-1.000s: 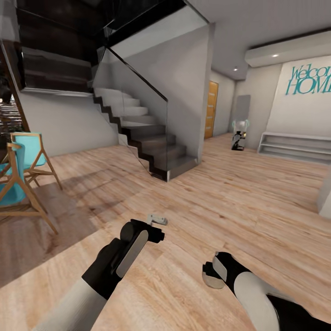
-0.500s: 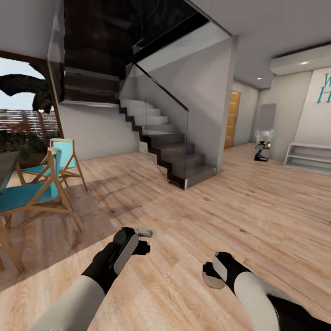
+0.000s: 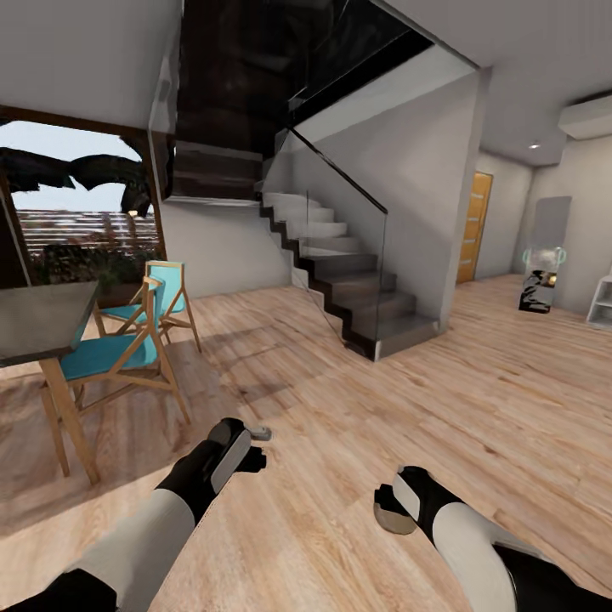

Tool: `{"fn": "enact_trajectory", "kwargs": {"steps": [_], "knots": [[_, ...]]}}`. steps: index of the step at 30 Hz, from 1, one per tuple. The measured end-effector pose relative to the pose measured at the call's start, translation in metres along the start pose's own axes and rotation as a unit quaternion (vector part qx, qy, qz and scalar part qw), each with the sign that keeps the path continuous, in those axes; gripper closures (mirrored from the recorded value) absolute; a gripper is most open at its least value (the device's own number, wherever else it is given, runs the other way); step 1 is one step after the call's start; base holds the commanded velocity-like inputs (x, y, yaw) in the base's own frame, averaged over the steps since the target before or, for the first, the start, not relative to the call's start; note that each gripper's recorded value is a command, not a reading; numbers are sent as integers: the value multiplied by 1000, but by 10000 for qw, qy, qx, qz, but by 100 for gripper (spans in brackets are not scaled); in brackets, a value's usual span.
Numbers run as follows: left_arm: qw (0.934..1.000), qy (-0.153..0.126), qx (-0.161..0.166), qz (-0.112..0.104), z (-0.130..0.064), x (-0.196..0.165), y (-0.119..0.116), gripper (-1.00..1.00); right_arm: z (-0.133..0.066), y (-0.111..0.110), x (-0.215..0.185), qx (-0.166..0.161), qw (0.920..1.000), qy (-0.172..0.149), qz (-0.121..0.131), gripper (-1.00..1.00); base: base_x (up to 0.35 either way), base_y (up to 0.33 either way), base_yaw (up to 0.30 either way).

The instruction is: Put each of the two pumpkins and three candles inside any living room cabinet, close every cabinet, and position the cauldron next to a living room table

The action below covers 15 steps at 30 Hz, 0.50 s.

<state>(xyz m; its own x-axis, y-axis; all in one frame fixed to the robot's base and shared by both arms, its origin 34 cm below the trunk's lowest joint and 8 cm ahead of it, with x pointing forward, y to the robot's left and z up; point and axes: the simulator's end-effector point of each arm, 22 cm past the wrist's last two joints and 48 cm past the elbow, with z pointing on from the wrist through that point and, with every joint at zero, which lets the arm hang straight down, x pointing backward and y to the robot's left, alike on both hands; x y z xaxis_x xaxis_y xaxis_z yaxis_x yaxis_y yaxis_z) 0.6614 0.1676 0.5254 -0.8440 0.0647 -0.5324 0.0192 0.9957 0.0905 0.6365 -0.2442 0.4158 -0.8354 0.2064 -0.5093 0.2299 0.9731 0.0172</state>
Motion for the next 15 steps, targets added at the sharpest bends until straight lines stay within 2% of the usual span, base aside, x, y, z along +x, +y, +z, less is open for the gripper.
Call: {"fn": "enact_trajectory", "kwargs": {"steps": [7,15], "knots": [[9999,93,-79,-55,-3,-9,8,-100,-10,1,-10,3,10000,21,-2,100,0,0,259],[9998,147,-95,-52,-10,-19,10,-100,-19,2,-19,14,10000,71,-13,100,0,0,164]]}}
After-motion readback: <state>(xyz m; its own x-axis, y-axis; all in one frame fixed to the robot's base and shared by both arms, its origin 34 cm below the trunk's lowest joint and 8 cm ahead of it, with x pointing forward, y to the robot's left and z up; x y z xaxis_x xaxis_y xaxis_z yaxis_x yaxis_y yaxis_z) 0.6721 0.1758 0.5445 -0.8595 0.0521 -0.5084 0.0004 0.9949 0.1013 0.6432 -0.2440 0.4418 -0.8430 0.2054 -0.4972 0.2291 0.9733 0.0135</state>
